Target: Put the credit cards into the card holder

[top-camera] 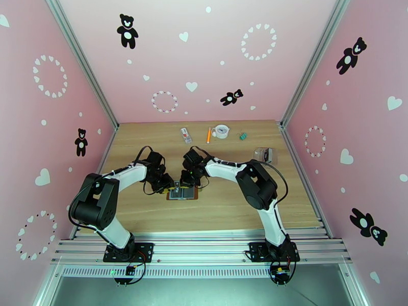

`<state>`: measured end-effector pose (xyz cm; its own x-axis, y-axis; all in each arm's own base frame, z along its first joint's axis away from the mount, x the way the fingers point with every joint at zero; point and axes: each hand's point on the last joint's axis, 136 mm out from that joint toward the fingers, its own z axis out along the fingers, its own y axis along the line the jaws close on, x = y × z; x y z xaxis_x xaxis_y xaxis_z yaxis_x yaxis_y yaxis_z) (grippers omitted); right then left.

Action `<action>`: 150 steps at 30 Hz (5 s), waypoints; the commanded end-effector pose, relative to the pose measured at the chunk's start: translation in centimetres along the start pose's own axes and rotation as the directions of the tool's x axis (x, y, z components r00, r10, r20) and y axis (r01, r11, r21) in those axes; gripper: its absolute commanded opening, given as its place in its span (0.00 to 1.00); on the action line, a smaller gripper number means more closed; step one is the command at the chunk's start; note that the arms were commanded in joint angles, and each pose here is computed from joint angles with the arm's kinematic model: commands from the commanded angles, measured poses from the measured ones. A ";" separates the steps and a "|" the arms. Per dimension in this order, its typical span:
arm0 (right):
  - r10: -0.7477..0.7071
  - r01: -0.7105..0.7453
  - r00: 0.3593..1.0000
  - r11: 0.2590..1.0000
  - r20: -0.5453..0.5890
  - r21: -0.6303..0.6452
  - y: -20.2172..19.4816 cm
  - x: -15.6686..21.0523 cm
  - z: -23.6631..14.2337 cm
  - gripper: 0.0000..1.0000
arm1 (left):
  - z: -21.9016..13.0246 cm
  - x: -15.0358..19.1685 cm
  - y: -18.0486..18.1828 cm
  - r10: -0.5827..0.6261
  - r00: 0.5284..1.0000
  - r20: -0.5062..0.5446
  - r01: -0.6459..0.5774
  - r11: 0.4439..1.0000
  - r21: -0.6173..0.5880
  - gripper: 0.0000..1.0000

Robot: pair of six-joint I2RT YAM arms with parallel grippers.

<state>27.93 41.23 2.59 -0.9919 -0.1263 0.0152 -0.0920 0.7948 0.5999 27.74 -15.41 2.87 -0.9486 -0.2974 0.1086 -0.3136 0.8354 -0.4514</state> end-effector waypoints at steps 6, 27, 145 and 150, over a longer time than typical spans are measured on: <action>0.038 -0.034 0.998 0.997 -0.049 0.075 -2.1 1.1 1.4 0.00 | -0.8 -0.7 -0.6 0.012 0.999 0.035 -0.012 1.000 0.007 0.34; 0.039 -0.036 0.998 0.995 -0.042 0.089 -2.7 0.9 0.9 0.00 | -0.9 -0.9 -3.6 0.025 1.000 0.005 -0.025 0.988 0.155 0.32; 0.067 -0.061 0.997 0.986 -0.034 0.155 -5.1 -0.1 -0.4 0.00 | -0.1 -2.4 -3.9 0.142 0.988 0.060 -0.146 0.988 0.055 0.35; 0.068 -0.061 0.997 0.986 -0.035 0.155 -5.1 -0.1 -0.3 0.00 | 0.5 -1.3 -5.5 0.173 0.985 0.017 -0.173 0.975 0.140 0.35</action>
<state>29.39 37.69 1.98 -0.9951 -0.0919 0.0376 -0.0589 0.8509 0.5220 31.30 -18.58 3.99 -0.9781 -0.2067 0.0245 -0.1872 0.8220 -0.5378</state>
